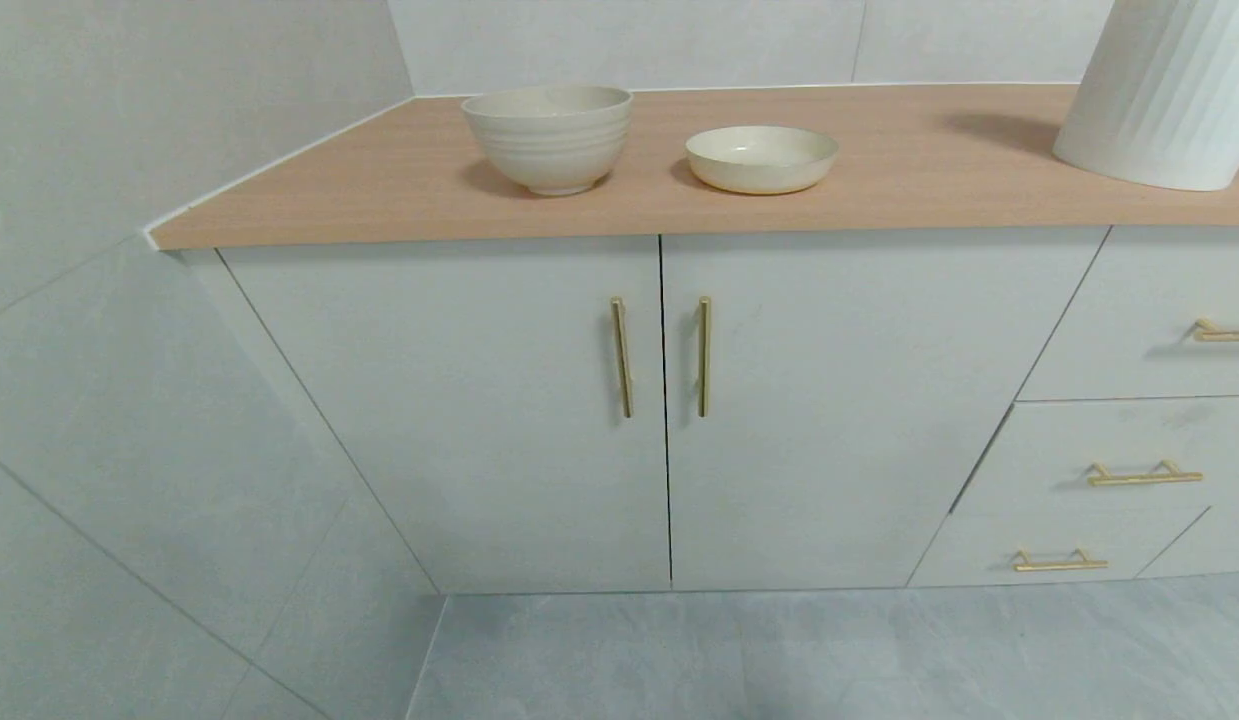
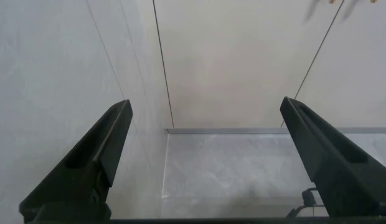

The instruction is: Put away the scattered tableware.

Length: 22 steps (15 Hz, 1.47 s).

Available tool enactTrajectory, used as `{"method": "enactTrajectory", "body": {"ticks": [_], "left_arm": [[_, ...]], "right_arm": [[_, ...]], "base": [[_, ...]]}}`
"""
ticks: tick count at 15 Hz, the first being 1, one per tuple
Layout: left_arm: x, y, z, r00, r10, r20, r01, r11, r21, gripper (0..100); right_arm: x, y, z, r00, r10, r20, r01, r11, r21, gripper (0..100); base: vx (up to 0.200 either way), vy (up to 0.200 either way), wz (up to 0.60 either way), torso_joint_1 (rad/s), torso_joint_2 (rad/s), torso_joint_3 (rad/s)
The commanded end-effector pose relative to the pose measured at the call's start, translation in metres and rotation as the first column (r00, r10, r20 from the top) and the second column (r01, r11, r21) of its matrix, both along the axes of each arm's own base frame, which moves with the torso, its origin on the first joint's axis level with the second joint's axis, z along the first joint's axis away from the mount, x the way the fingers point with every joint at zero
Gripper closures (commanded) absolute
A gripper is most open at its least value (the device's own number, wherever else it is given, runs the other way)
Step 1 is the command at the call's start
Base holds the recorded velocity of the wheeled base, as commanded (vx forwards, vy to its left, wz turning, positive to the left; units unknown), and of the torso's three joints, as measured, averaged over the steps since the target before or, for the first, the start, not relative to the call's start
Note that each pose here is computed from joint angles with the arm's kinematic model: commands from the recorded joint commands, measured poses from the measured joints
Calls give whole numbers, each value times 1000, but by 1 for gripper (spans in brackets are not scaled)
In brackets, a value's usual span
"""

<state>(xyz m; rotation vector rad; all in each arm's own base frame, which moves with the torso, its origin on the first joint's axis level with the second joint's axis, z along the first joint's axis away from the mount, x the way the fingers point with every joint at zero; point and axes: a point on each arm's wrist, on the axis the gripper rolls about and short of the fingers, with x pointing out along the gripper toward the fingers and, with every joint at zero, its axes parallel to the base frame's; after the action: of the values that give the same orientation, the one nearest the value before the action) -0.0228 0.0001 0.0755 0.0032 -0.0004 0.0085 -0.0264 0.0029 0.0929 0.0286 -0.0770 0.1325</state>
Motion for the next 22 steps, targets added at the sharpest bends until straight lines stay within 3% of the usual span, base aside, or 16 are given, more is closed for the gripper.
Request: {"method": "enactTrajectory", "body": {"ticks": [1,2,5,7,8,12,14,17,19,22], "left_arm": [[0,0,0,1000,1,0,-1,1000,0,0],[0,0,0,1000,1,0,-1,1000,0,0],[0,0,0,1000,1,0,-1,1000,0,0],[0,0,0,1000,1,0,-1,1000,0,0],[0,0,0,1000,1,0,-1,1000,0,0],[0,0,0,1000,1,0,-1,1000,0,0],[0,0,0,1000,1,0,-1,1000,0,0],[0,0,0,1000,1,0,-1,1000,0,0],[0,0,0,1000,1,0,-1,1000,0,0],[0,0,0,1000,1,0,-1,1000,0,0]], "right_arm": [[5,5,27,964,252,-87,-251,968,25,0],[18,7,38,928,325,-182,-320,946,54,0],[67,15,74,736,579,-350,-555,813,177,0],[110,28,93,619,655,-433,-624,745,234,0],[134,38,99,585,665,-465,-635,732,247,0],[246,96,100,569,694,-441,-686,697,211,0],[279,122,91,555,727,-405,-692,673,260,0],[312,160,100,528,776,-344,-740,619,262,0],[335,183,88,510,790,-340,-756,600,260,0],[354,200,68,620,721,-309,-692,688,218,0]], "base": [[0,0,0,0,0,0],[0,0,0,0,0,0],[0,0,0,0,0,0],[0,0,0,0,0,0],[0,0,0,0,0,0],[0,0,0,0,0,0],[0,0,0,0,0,0],[0,0,0,0,0,0],[0,0,0,0,0,0],[0,0,0,0,0,0]]}}
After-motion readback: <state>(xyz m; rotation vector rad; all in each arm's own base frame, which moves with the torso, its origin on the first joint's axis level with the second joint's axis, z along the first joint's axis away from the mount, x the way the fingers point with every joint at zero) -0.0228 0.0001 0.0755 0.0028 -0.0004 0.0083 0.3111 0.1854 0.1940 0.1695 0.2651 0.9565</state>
